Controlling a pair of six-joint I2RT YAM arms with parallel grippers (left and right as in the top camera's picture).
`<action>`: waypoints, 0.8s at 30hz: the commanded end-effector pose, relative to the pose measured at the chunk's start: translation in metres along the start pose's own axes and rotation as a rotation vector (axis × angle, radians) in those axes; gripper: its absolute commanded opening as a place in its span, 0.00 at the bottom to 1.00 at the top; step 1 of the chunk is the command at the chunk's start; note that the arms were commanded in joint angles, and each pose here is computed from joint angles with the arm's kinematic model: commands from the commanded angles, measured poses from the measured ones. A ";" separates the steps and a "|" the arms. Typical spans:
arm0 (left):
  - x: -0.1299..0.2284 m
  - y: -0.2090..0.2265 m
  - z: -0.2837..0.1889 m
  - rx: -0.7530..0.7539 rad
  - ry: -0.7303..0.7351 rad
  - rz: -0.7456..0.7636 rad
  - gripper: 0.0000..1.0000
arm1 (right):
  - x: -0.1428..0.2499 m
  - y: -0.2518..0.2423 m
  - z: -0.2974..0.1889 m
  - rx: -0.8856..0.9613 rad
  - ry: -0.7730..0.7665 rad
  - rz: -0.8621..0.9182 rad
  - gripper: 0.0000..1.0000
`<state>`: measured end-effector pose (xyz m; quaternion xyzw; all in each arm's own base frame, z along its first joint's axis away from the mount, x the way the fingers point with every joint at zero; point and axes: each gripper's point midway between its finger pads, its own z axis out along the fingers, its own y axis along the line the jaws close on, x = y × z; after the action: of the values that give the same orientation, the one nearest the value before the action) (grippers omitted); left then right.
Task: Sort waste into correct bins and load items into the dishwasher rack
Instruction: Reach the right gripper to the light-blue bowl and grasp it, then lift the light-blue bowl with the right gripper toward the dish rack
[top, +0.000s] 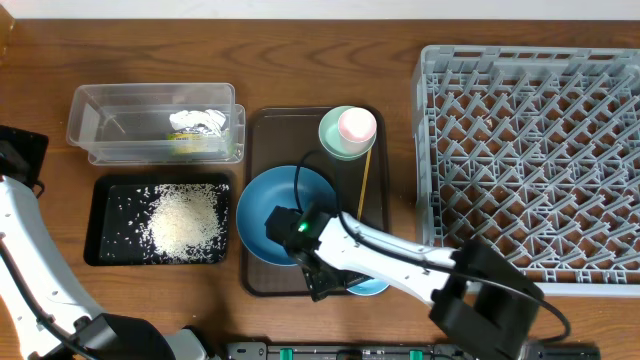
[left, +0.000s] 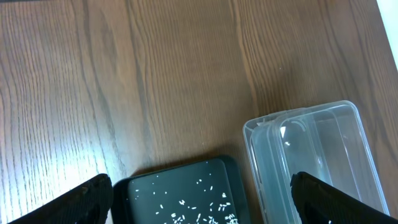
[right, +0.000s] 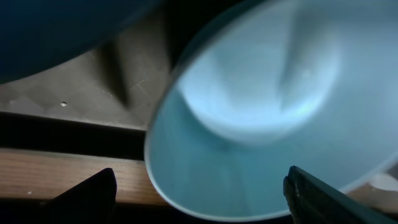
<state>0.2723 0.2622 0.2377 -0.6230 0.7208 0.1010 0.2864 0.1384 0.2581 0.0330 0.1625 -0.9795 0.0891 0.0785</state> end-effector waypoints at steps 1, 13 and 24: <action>-0.002 0.001 0.001 -0.006 -0.002 -0.004 0.94 | 0.007 0.014 0.001 -0.023 -0.003 -0.069 0.84; -0.002 0.001 0.001 -0.006 -0.002 -0.004 0.94 | -0.012 0.024 0.000 0.006 -0.143 -0.103 0.43; -0.002 0.001 0.001 -0.006 -0.002 -0.004 0.94 | -0.005 0.012 -0.005 0.044 -0.104 -0.093 0.01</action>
<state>0.2723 0.2622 0.2377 -0.6230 0.7208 0.1010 0.2864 0.1387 0.2725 0.0301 0.2139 -0.9718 0.0952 0.0293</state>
